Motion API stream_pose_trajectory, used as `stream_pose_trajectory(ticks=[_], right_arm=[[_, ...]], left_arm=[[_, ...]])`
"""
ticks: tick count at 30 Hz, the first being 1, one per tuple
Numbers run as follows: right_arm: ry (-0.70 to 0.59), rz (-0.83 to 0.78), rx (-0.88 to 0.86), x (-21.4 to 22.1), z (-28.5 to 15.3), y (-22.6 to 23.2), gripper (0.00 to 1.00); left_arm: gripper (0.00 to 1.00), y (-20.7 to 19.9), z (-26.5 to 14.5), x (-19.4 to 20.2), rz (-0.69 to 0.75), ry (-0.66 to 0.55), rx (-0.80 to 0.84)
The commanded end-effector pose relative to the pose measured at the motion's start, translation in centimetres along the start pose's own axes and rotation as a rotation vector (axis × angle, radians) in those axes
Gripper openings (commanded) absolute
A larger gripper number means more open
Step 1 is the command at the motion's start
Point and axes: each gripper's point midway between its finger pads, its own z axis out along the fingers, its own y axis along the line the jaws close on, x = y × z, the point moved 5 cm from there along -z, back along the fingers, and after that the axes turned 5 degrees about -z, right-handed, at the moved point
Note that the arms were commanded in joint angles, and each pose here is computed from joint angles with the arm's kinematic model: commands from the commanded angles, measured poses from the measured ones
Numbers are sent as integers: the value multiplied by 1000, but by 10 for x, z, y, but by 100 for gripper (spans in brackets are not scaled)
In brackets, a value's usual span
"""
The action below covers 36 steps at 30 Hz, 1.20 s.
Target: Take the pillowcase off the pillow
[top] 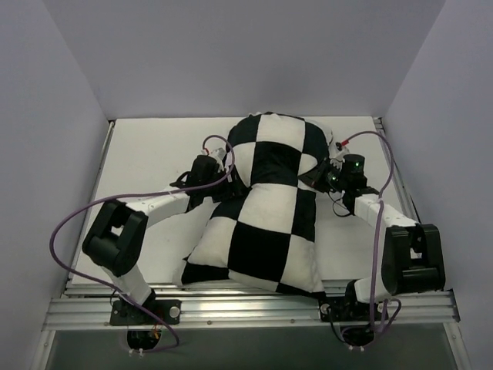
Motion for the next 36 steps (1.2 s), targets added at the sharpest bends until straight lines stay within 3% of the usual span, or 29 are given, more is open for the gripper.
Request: stream_pose_trajectory(ticks=[1,2,7,11,13,21,22,25,27,31,33,34,36], right_arm=[[-56,-168,-192,-35,-29,72,0],[-34,-174,-168,-35,-35,77,0],[-179,-358,-181,-91,-82,162,0],[-198,-417,-261,-96,-87,213,0],[-177,-418,-259,-87,-74,221,0],[0,-430,-164,-4,-4,205,0],[34,-429,-136,7,10,197,0],[95,-445,-112,38,34,193,0],[120,-455,-133,58,40,201,0],[141,-493,-163,74,42,227,18],[137,-543,-175,81,34,245,27],[109,-563,-163,76,27,256,42],[70,-594,-168,71,16,271,58]], left_arm=[[79,-4,28,37,7,106,24],[79,-11,31,37,11,106,34],[79,-72,38,15,43,31,142],[78,-140,29,-7,88,-40,276],[78,-144,23,-10,77,-58,288],[88,-63,-28,-2,-79,-179,132],[90,-36,-31,13,-103,-160,67],[94,-9,-64,27,-127,-183,2],[95,-14,-96,25,-125,-229,35],[98,4,-156,33,-78,-276,-80],[96,-4,-195,27,-61,-358,-49],[94,4,-207,34,-56,-346,-95],[94,-2,-240,27,-47,-434,-75]])
